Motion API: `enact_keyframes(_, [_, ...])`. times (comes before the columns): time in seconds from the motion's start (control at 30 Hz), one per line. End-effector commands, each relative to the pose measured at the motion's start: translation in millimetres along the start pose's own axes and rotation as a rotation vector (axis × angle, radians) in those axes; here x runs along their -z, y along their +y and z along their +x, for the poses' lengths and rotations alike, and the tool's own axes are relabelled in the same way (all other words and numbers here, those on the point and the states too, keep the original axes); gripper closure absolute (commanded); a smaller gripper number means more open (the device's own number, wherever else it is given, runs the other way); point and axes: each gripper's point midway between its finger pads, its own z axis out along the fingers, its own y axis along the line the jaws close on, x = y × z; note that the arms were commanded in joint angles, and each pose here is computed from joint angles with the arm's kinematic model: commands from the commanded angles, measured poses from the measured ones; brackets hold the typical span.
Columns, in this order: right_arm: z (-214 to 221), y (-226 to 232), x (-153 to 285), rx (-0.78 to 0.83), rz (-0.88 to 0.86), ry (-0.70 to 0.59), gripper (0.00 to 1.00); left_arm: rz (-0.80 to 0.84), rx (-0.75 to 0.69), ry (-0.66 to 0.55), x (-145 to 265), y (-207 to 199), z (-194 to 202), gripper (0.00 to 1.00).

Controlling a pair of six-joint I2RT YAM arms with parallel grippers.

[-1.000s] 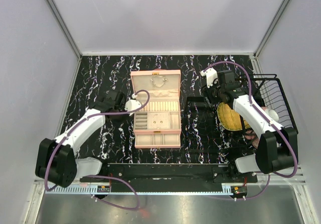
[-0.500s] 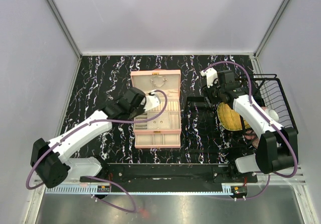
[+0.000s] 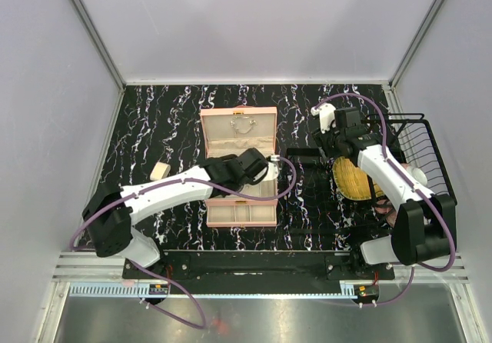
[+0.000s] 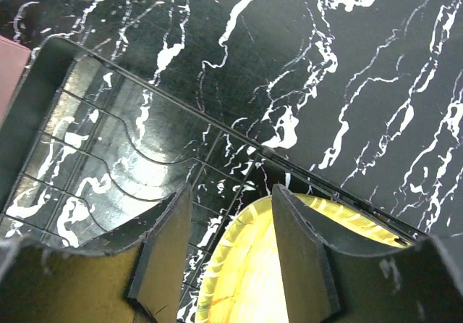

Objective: Organize the mixed jewelry

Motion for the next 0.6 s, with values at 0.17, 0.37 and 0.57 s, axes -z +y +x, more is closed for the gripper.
enact_keyframes(0.17, [-6, -38, 0, -0.068, 0.131, 0.000, 0.46, -0.096, -0.044, -0.064, 4, 9, -48, 1.00])
enact_keyframes(0.37, [0, -52, 1, -0.104, 0.165, 0.011, 0.47, -0.075, -0.083, -0.081, 0, -5, -69, 1.00])
enact_keyframes(0.57, [2, -56, 3, -0.118, 0.163, 0.010, 0.47, -0.052, -0.121, -0.077, -7, -21, -77, 1.00])
